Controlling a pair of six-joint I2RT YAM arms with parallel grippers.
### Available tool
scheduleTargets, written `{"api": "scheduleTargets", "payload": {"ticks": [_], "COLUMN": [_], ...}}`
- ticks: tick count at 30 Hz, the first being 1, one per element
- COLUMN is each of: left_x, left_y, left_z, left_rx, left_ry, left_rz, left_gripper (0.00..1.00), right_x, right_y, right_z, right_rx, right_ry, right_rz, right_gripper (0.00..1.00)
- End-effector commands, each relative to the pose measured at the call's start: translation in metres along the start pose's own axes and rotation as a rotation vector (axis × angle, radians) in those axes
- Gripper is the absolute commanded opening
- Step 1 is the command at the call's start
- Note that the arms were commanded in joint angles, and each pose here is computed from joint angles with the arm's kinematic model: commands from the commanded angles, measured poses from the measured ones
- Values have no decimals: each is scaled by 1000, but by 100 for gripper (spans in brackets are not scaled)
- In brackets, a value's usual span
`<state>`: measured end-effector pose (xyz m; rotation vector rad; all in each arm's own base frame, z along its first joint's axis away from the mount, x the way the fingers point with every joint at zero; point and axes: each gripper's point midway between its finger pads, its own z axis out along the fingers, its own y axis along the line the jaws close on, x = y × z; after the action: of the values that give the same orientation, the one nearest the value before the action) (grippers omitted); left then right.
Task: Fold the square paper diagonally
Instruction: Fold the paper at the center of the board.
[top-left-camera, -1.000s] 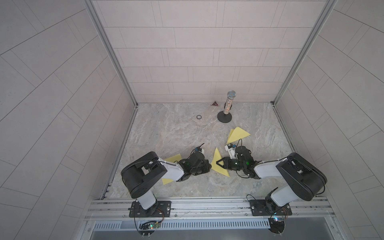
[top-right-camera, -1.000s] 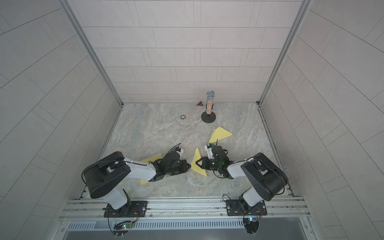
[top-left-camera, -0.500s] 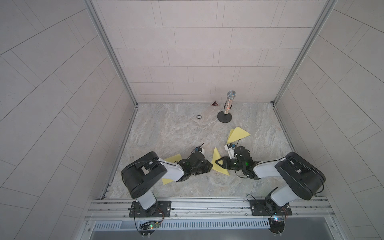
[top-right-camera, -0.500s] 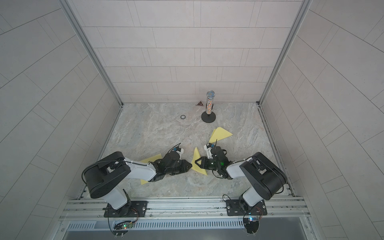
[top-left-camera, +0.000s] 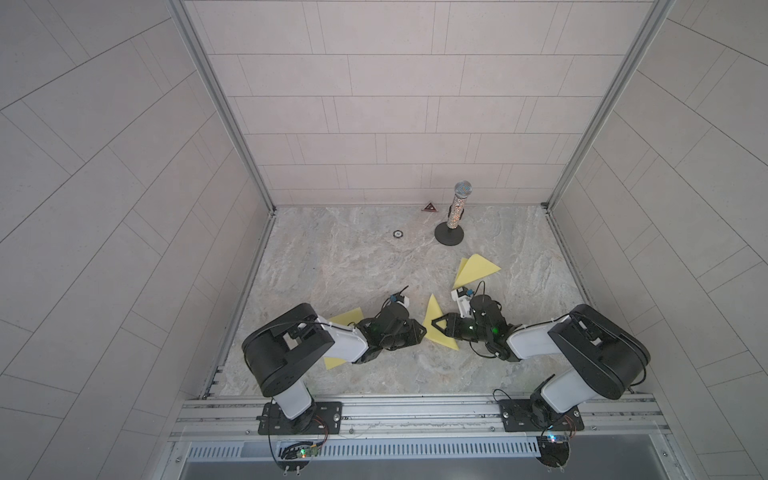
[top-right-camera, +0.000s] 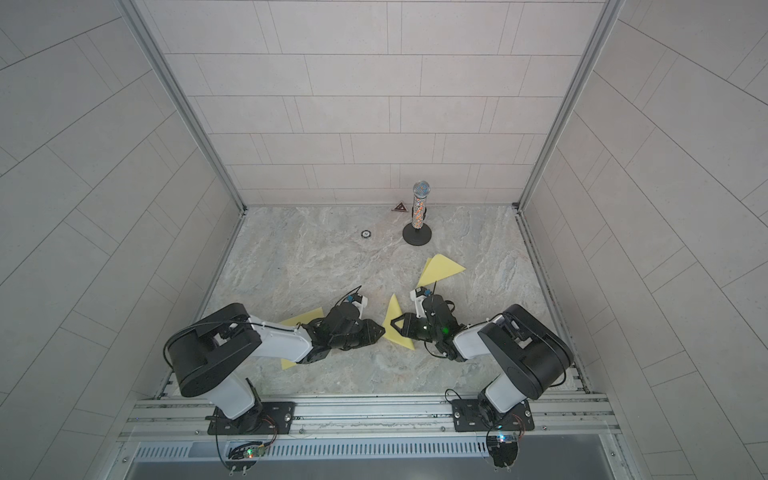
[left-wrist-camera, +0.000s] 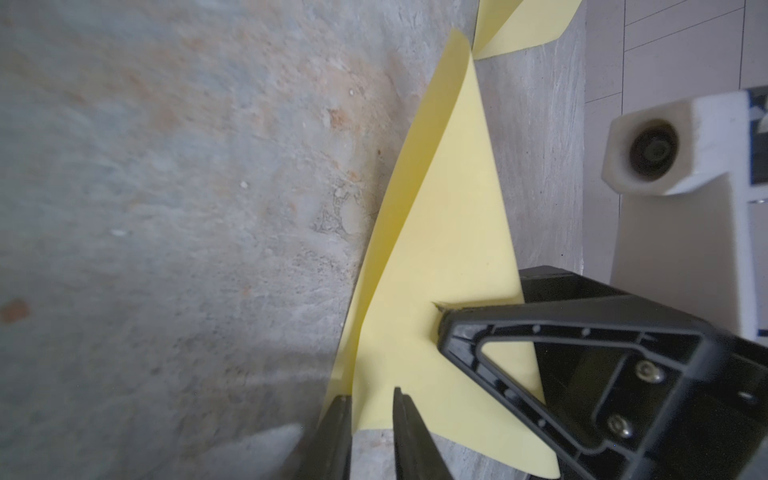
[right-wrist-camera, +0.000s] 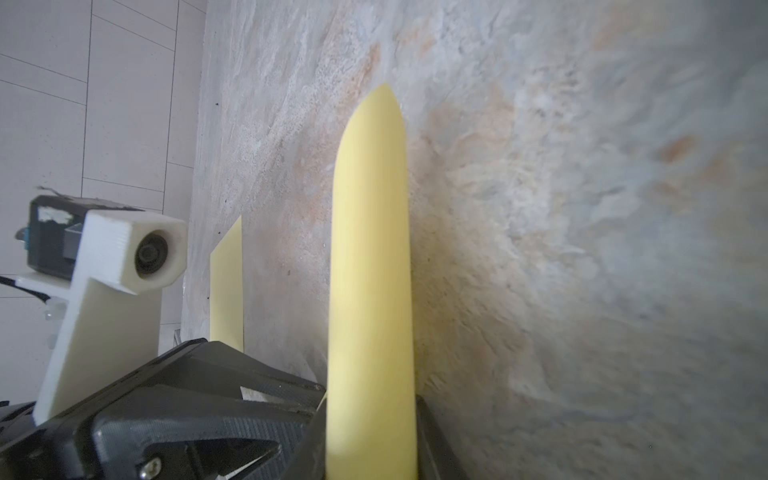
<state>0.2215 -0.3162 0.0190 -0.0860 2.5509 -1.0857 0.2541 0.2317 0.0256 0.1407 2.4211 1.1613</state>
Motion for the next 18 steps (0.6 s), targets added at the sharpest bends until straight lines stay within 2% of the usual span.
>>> {"api": "scheduleTargets", "payload": {"ticks": [1,10,18], "left_x": [26,26,26], "left_y": [56,56,56], "left_z": [-1,-1,-1], "left_rx": [-188,-187,-188], "left_ry": [72,70,70], "left_rz": [-19,-20,-21], "left_gripper": [26,26,26], "right_x": [37,46,51], "right_y": [-53,-64,-68], "right_z": [-3,6,1], "right_rx": [174,136,151], "right_ry": [82,62,81], "right_rz": [107,189,140], "right_gripper": [31,32,32]}}
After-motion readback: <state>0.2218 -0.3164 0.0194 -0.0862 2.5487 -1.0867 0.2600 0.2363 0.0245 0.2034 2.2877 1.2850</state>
